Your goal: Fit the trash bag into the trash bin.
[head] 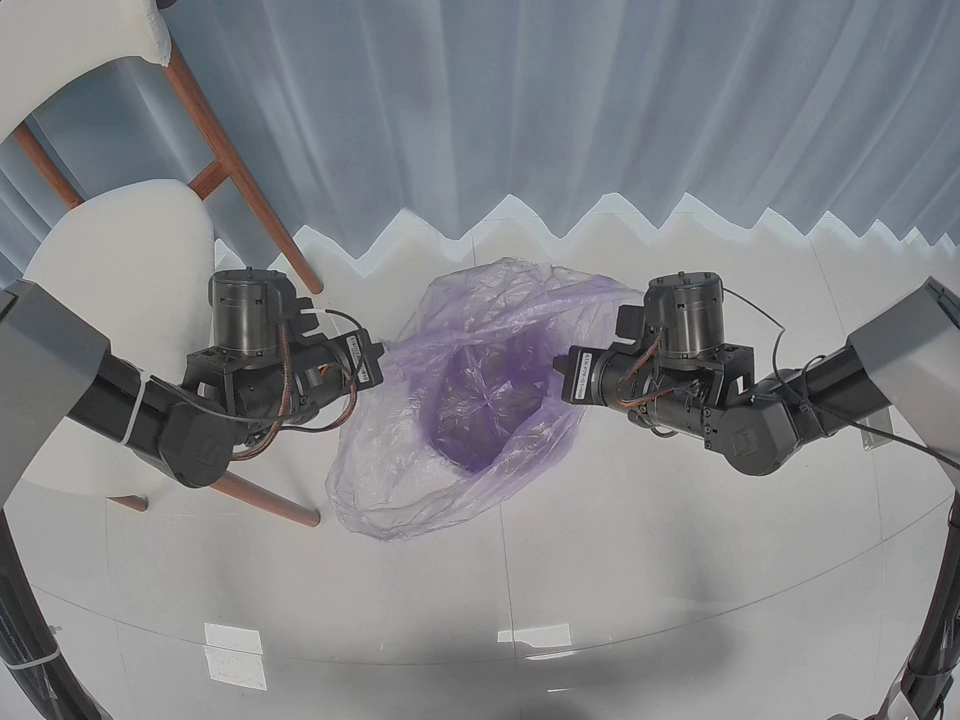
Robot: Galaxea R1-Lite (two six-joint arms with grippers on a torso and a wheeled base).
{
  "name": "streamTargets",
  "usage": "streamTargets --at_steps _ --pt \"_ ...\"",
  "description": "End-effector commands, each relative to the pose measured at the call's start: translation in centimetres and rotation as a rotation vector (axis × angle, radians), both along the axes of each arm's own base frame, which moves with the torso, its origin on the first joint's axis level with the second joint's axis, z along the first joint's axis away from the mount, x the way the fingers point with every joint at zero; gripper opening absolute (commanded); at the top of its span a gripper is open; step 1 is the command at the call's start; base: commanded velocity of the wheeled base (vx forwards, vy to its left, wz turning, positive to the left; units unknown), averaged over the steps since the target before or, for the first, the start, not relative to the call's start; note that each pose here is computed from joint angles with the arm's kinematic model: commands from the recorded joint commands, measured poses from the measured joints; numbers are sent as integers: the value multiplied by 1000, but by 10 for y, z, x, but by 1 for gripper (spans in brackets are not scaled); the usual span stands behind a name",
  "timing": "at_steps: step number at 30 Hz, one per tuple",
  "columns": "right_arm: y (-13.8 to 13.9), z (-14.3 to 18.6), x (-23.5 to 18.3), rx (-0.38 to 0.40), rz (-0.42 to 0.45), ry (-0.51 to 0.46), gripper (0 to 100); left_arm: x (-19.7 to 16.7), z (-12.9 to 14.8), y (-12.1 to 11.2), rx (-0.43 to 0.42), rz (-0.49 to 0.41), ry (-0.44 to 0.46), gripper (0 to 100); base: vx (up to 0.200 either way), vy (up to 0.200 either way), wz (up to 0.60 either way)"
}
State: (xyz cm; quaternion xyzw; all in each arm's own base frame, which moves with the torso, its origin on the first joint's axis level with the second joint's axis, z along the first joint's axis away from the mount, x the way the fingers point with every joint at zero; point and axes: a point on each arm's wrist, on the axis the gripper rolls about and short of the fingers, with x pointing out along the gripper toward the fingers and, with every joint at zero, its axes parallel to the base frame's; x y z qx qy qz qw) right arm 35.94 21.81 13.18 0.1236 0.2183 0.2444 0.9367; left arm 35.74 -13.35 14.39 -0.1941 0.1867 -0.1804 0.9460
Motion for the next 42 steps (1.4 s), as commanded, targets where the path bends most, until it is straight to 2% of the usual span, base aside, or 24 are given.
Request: streamTargets --at_steps 1,5,10,11,12,16,18,20,25,28,30,35,38,42 --pt "-18 -9 1 -21 -38 32 0 9 -18 -23 -6 -15 -33 0 0 0 0" --pt "-24 -7 -9 -23 -41 45 0 5 -23 -35 -8 -25 -48 0 0 0 0" --pt "-18 -10 -13 -32 -18 45 0 -3 -27 -26 9 -6 -34 0 0 0 0" --pt "-18 4 -5 16 -37 -1 0 -8 -8 -14 -10 21 -82 0 0 0 0" --pt "-23 8 -2 45 -67 1 0 -14 7 -4 -20 38 -107 0 0 0 0" --pt "-30 11 -17 73 -92 41 0 -27 22 3 -29 44 -133 0 0 0 0" --pt "-36 3 -28 34 -80 60 0 -28 22 -1 -34 40 -140 0 0 0 0" --pt "-40 9 -30 22 -73 35 0 -28 16 -10 -47 44 -122 0 0 0 0" --pt "-43 13 -33 28 -63 35 0 -37 22 -23 -173 38 -74 0 0 0 0" --pt "-43 10 -35 28 -45 50 0 -38 24 -20 -156 33 -76 0 0 0 0" --pt "-42 8 -35 39 -7 62 0 -43 23 -21 -89 10 -60 0 0 0 0" --pt "-43 6 -27 46 7 62 0 -47 29 -31 -69 -34 -41 0 0 0 0" --pt "-41 15 -24 62 13 37 0 -44 36 -34 -56 -30 -79 0 0 0 0" --pt "-38 23 -18 78 17 11 0 -39 34 -33 -32 -4 -81 0 0 0 0"
